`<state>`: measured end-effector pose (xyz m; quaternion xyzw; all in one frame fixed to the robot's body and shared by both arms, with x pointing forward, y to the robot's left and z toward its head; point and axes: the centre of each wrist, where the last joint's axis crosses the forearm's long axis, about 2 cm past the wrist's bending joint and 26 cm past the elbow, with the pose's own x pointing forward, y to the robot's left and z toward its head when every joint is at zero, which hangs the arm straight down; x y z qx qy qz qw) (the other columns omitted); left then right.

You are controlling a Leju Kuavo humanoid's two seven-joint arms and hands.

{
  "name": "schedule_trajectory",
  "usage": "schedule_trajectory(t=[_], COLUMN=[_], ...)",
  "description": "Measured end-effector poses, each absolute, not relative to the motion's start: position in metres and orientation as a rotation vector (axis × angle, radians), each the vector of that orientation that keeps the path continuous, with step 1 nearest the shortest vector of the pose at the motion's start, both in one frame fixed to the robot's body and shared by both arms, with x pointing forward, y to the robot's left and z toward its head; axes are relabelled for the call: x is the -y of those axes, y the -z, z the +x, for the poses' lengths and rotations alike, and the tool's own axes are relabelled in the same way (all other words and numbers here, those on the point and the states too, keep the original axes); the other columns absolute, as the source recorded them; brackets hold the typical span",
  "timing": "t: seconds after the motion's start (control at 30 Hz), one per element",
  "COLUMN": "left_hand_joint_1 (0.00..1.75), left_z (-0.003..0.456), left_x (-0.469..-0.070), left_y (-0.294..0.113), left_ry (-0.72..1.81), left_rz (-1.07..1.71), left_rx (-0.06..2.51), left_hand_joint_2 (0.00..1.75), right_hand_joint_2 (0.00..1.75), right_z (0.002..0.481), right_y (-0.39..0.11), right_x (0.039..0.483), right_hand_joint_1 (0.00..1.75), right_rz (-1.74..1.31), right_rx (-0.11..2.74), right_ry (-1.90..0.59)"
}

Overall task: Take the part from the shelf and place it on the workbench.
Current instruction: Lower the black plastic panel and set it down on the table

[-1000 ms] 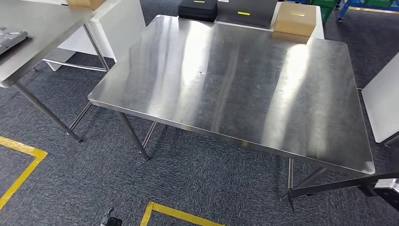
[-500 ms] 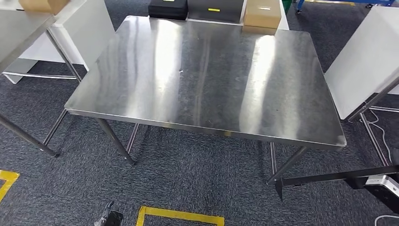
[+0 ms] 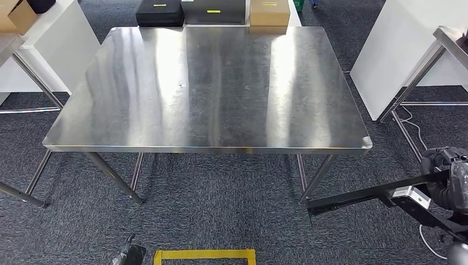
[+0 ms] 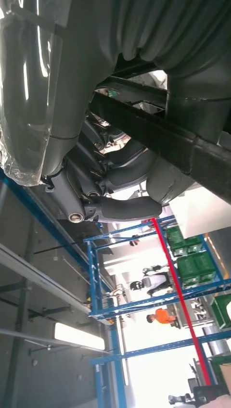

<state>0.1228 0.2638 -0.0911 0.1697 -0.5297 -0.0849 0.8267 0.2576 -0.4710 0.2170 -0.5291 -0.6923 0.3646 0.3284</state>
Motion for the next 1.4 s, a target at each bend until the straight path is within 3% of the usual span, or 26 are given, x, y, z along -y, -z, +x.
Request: schedule_trajectory(t=[0.67,1.03,1.4], left_hand_joint_1=[0.00,0.00,0.00], left_z=[0.120,0.118,0.124], left_x=[-0.250,-0.246,-0.239], left_y=[0.091,0.091,0.089], left_ry=[0.174,0.146,0.175], left_rz=[0.333,0.363,0.298], left_rx=[1.118,1.109,1.140], left_hand_joint_2=[0.00,0.00,0.00], right_hand_joint_2=[1.75,1.75,1.75], right_z=[0.285,0.366,0.455], right_y=[-0.236,-0.281,-0.324], right_x=[0.476,0.489,0.428], right_hand_joint_1=[1.52,1.52,1.52], right_rz=[-1.374,-1.229,-1.016], right_rx=[1.827,1.794,1.904], right_ry=[-0.948,-0.991,-1.056])
